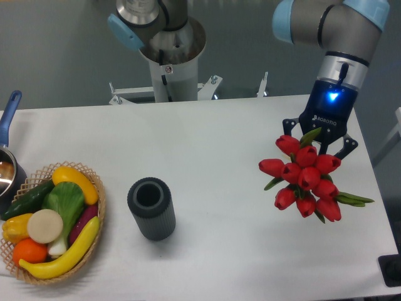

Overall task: Insert the flowers into the vase
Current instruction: 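Hold the red tulip bunch in the gripper and begin moving toward the vase, then carry the tulips over the dark grey vase, stems pointing down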

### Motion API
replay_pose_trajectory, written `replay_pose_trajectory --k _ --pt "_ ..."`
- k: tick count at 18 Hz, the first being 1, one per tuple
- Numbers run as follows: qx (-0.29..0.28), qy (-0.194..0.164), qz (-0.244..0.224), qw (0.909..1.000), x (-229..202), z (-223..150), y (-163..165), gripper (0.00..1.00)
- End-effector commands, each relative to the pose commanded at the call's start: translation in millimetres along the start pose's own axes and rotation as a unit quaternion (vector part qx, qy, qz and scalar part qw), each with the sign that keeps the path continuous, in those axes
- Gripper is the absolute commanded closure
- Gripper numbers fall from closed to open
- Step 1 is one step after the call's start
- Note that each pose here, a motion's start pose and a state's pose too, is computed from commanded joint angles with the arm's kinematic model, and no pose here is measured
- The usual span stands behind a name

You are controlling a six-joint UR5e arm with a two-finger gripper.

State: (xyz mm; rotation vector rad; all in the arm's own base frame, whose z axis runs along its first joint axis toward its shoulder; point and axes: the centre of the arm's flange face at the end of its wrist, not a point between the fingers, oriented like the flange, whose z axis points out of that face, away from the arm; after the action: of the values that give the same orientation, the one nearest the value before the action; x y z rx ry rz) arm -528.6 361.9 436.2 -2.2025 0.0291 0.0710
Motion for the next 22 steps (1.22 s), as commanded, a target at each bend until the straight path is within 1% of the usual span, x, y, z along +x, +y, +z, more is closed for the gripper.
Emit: replay_pose_trajectory --k 2,4,7,12,14,17,19,22 --pt "-0.001 0.006 -0.001 1.0000 4.2 5.6 3.0 0.67" --pt "0.000 0.002 0.000 1.0000 2.0 2.3 -0.8 0.67" --pt "-0.002 0.006 -0.004 1.0000 3.9 5.4 4.1 0.67" --pt "-0.004 0.013 -0.001 0.9999 7.6 13.6 2.7 0.67" --pt "-0.003 0.013 0.003 0.9999 7.1 14.7 0.6 0.67" --pt "0.001 0.024 0.017 0.9996 18.2 26.4 -13.8 0.67" --pt "0.024 0.036 0.029 0.9987 26.5 31.7 -24.9 0.67" --pt "0.095 0.068 0.033 0.9927 37.7 31.8 -36.1 0.67"
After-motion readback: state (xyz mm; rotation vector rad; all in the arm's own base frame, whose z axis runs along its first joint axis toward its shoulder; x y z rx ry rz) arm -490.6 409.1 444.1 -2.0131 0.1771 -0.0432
